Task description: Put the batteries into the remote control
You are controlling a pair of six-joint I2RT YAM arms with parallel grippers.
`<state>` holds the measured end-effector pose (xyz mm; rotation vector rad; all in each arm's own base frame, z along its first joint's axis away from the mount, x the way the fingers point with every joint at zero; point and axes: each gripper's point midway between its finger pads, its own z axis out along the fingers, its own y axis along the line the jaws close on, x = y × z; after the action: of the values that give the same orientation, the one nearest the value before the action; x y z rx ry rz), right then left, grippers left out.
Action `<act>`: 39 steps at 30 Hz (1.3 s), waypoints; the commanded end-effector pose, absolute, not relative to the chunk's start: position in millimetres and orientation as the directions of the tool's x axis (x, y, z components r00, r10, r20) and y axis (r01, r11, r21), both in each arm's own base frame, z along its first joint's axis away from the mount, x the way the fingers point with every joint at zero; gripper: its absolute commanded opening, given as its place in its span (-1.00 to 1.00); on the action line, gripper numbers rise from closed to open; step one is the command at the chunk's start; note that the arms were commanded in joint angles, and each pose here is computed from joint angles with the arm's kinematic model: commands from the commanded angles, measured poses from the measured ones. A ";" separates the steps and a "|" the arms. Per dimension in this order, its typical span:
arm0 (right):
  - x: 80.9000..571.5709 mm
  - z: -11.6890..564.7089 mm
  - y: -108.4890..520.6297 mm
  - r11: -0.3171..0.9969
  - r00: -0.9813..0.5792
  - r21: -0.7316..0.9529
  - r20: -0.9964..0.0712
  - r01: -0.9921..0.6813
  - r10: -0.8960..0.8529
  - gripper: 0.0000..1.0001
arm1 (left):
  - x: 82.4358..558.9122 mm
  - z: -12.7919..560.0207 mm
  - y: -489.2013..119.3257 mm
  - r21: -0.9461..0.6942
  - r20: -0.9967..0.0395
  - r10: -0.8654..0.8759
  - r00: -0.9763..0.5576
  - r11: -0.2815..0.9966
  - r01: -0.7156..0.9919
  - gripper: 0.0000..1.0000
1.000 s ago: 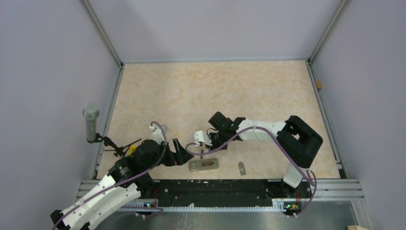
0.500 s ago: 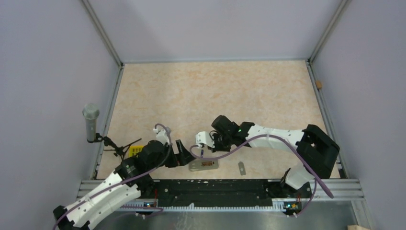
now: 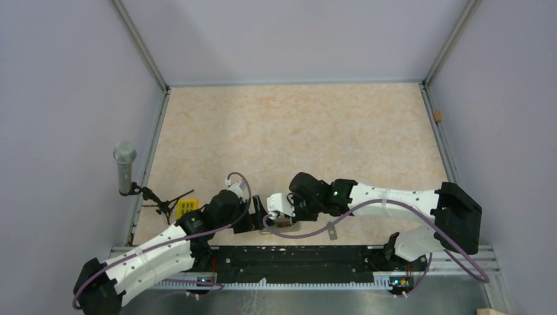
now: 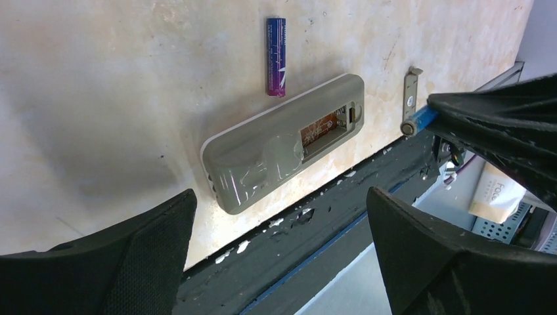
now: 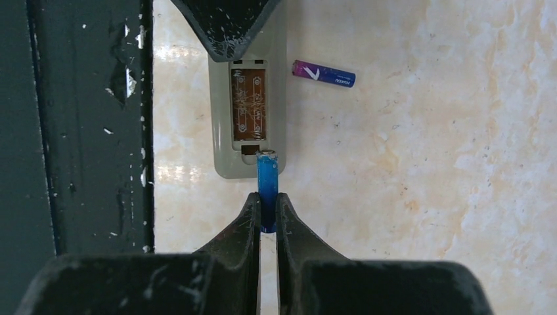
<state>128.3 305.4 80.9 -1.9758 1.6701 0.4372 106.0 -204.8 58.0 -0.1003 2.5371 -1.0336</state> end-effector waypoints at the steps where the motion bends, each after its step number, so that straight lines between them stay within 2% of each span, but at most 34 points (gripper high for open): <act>1: 117.3 91.3 300.0 -0.065 0.146 -0.161 -0.563 -0.985 -0.813 -1.00 | 107.6 62.3 -221.8 -0.729 -0.319 -0.194 -0.928 0.676 0.110 0.96; 21: 114.5 89.8 293.5 0.010 0.062 -0.133 -0.525 -0.991 -0.849 -1.00 | 132.3 63.2 -256.6 -0.706 -0.273 -0.143 -0.951 0.702 0.097 0.91; 31: 121.0 84.0 302.2 0.120 -0.050 -0.104 -0.515 -0.987 -0.855 -1.00 | 152.3 83.6 -222.5 -0.573 -0.409 -0.193 -0.892 0.815 0.086 0.95; 39: 119.4 80.5 311.7 0.136 -0.077 -0.074 -0.524 -0.988 -0.848 -1.00 | 161.7 85.2 -199.1 -0.521 -0.465 -0.264 -0.845 0.853 0.020 0.90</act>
<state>116.8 288.5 65.8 -1.8224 2.0002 0.3682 150.8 -212.0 78.8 -0.1289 2.5363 -0.7989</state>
